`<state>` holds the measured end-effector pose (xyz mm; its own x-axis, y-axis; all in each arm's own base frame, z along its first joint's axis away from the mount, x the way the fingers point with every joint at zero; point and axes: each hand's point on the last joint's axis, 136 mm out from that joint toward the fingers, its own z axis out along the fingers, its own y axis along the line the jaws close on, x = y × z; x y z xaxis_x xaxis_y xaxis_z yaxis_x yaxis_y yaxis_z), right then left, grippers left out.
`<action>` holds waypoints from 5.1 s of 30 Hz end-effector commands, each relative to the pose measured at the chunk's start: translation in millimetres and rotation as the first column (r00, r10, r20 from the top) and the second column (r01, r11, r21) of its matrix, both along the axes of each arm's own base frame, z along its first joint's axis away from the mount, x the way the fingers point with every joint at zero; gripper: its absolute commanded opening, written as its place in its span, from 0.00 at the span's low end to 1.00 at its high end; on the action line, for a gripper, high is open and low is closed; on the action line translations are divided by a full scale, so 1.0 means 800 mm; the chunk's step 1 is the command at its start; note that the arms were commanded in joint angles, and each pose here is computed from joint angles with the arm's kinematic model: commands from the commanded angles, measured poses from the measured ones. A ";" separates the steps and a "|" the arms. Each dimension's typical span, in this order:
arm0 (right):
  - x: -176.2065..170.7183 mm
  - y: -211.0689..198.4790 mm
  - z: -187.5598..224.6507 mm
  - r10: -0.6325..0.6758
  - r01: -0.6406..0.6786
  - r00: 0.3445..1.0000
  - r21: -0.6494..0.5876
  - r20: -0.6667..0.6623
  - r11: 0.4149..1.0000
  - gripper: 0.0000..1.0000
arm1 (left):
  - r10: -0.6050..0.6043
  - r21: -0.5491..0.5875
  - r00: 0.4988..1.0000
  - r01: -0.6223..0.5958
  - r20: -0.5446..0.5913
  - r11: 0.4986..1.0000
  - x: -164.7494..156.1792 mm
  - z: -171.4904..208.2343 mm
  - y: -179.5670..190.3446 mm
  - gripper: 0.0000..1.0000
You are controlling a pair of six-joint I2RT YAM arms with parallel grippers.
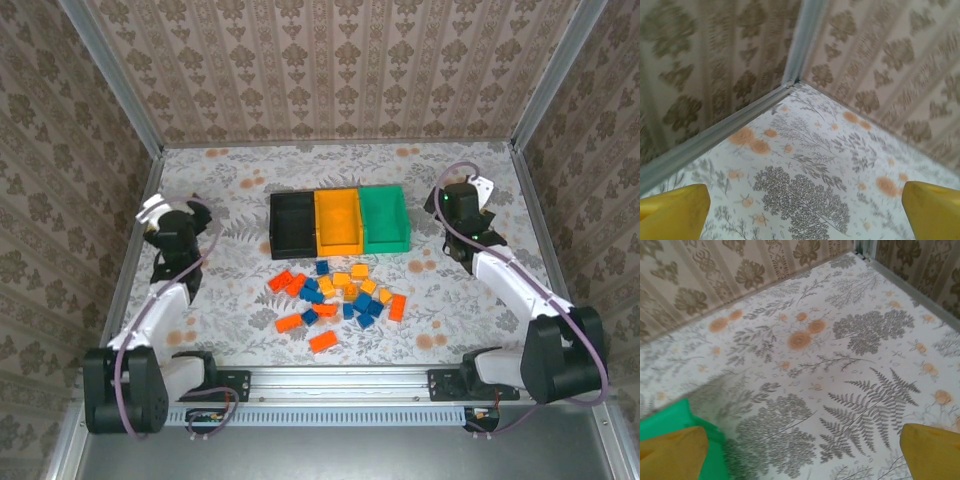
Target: Sort the legos into containers by color
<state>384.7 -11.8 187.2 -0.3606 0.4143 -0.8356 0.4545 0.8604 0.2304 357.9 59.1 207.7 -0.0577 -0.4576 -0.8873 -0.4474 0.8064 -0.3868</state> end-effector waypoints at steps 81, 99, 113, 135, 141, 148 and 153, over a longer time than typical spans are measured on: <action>0.060 0.190 -0.105 0.349 -0.341 0.798 0.108 -0.491 0.934 0.26 | -0.694 -0.412 0.595 0.559 -0.406 0.720 -0.151 -0.092 -0.231 1.00; 0.002 0.200 -0.062 0.436 -0.394 0.813 0.186 -0.386 0.900 0.78 | -0.767 -0.448 0.322 0.661 -0.555 0.602 -0.172 -0.164 -0.304 0.92; -0.056 0.179 -0.074 0.442 -0.386 0.807 0.217 -0.392 0.897 0.79 | -0.655 -0.256 0.111 0.861 -0.747 0.438 -0.278 -0.184 -0.314 0.92; -0.065 0.164 -0.048 0.413 -0.367 0.839 0.193 -0.354 0.910 0.80 | -0.532 -0.190 0.054 0.900 -0.845 0.393 -0.280 -0.242 -0.326 0.56; -0.064 0.160 -0.048 0.402 -0.355 0.845 0.190 -0.353 0.915 0.80 | -0.544 -0.197 0.049 0.901 -0.838 0.386 -0.286 -0.233 -0.323 0.44; -0.065 0.156 -0.050 0.389 -0.341 0.850 0.192 -0.355 0.920 0.80 | -0.566 -0.201 0.057 0.901 -0.823 0.383 -0.287 -0.220 -0.322 0.25; -0.065 0.152 -0.050 0.377 -0.327 0.856 0.195 -0.354 0.925 0.80 | -0.571 -0.201 0.067 0.897 -0.818 0.393 -0.287 -0.212 -0.320 0.06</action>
